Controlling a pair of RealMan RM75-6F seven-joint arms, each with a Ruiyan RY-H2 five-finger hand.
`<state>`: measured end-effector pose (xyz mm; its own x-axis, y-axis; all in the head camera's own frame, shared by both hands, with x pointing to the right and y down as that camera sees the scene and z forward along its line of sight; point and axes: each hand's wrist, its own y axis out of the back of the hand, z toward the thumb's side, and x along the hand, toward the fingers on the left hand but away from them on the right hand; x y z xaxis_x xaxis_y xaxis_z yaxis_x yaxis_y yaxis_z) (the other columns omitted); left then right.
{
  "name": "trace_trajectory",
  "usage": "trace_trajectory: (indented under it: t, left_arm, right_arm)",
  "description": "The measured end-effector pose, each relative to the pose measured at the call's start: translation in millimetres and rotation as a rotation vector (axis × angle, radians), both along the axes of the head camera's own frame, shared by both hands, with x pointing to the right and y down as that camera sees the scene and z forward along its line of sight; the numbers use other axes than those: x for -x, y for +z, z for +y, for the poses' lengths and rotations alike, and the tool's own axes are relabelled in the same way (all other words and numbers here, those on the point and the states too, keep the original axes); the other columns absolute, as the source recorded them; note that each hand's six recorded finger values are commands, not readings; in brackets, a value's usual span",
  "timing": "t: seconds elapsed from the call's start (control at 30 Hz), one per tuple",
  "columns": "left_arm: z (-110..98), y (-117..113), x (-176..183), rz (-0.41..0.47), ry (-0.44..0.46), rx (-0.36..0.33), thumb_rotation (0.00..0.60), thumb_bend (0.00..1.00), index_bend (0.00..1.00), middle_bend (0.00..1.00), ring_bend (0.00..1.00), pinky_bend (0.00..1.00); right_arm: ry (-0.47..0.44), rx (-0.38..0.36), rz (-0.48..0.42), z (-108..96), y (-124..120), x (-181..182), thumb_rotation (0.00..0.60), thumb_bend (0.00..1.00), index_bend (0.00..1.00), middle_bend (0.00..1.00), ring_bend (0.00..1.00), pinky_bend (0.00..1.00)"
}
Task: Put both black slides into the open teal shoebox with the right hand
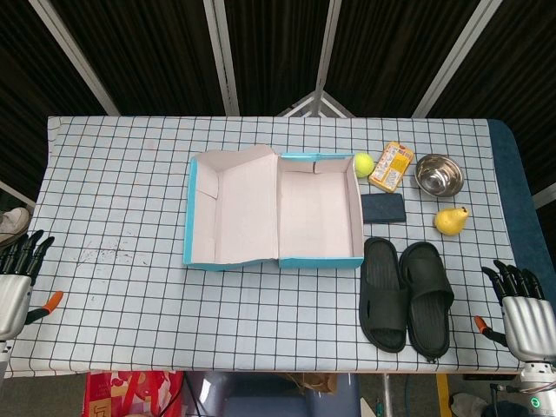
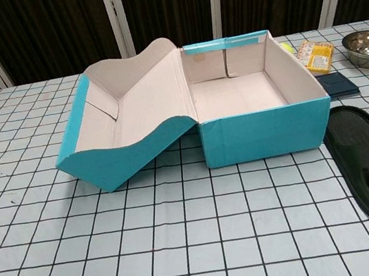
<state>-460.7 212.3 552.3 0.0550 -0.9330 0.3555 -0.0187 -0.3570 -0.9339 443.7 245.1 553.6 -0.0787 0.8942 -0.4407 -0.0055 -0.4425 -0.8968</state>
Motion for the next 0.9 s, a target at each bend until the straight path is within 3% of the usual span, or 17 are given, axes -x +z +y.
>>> trace_trajectory:
  t: [0.67, 0.9]
  left_arm:
    - [-0.6, 0.4, 5.3, 0.002, -0.023, 0.006, 0.600, 0.36, 0.05, 0.00, 0.00, 0.11]
    - [-2.1, 7.7, 8.3, -0.005, -0.035, 0.030, 0.600, 0.36, 0.05, 0.00, 0.00, 0.11]
  right_arm:
    - [-0.015, 0.022, -0.031, 5.2, -0.3, 6.6, 0.600, 0.24, 0.11, 0.11, 0.10, 0.09]
    - [-0.112, 0.013, -0.088, 10.5, -3.1, 27.2, 0.600, 0.24, 0.10, 0.11, 0.08, 0.07]
